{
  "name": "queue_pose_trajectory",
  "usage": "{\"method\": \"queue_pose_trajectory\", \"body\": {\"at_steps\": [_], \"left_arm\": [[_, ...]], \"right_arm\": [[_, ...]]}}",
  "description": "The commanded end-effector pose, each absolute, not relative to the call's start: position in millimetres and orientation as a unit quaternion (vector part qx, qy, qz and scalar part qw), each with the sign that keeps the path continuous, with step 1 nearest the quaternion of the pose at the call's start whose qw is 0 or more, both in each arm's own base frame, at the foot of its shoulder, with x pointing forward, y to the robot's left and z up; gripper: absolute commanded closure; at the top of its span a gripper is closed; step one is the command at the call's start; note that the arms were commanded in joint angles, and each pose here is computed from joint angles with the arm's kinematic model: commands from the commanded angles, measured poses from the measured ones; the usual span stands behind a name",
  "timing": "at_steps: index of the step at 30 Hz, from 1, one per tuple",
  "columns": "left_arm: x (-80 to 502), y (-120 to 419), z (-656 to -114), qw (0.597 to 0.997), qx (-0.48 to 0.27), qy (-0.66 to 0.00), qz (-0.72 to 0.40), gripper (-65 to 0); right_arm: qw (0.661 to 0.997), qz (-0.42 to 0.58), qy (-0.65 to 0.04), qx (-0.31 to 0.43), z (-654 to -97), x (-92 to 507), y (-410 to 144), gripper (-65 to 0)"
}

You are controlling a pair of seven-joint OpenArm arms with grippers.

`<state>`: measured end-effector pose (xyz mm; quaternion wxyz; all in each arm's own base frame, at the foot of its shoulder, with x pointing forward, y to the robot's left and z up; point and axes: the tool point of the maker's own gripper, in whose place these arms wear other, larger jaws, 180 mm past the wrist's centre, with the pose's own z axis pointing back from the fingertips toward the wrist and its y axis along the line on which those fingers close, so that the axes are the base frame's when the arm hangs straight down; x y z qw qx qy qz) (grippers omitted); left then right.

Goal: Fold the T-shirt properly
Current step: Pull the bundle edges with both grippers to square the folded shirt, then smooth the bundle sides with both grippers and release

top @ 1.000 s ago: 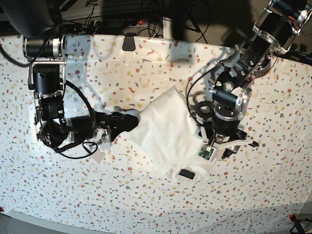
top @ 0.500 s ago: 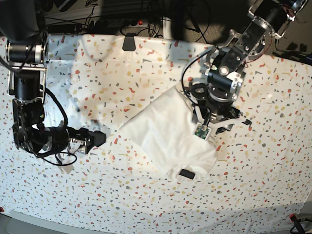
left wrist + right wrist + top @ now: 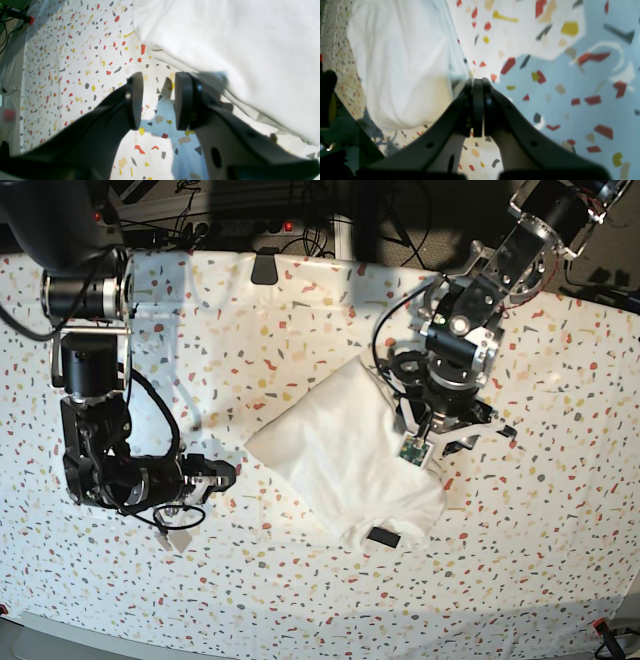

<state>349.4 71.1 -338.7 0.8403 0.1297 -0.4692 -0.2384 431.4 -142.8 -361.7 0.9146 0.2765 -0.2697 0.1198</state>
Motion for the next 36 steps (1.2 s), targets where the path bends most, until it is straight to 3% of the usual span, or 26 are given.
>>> {"method": "queue_pose_trajectory", "body": {"at_steps": [1, 7, 13, 22, 28, 36], "left_arm": [[359, 71, -322, 0.826, 0.135, -0.495, -0.234, -20.0], [359, 71, -322, 0.826, 0.135, -0.495, -0.234, -20.0], [359, 71, -322, 0.825, 0.135, -0.496, -0.234, -20.0], [359, 72, -322, 0.824, 0.139, -0.495, -0.240, -20.0], [363, 103, -315, 0.795, 0.211, -0.495, -0.281, -20.0], [363, 120, -317, 0.795, 0.225, -0.487, -0.283, -20.0]], "right_arm": [[0.899, 0.124, -0.315, 0.279, -330, 454, -145, 0.0], [0.897, 0.143, -0.368, 0.202, -321, 480, -160, 0.0], [0.904, 0.174, -0.370, 0.125, -334, 488, -159, 0.0], [0.908, 0.211, -0.339, 0.125, -367, 472, -110, 0.0], [0.925, 0.209, -0.292, 0.125, -394, 447, -115, 0.0], [0.928, 0.194, -0.210, 0.239, -405, 406, -75, 0.0]]}}
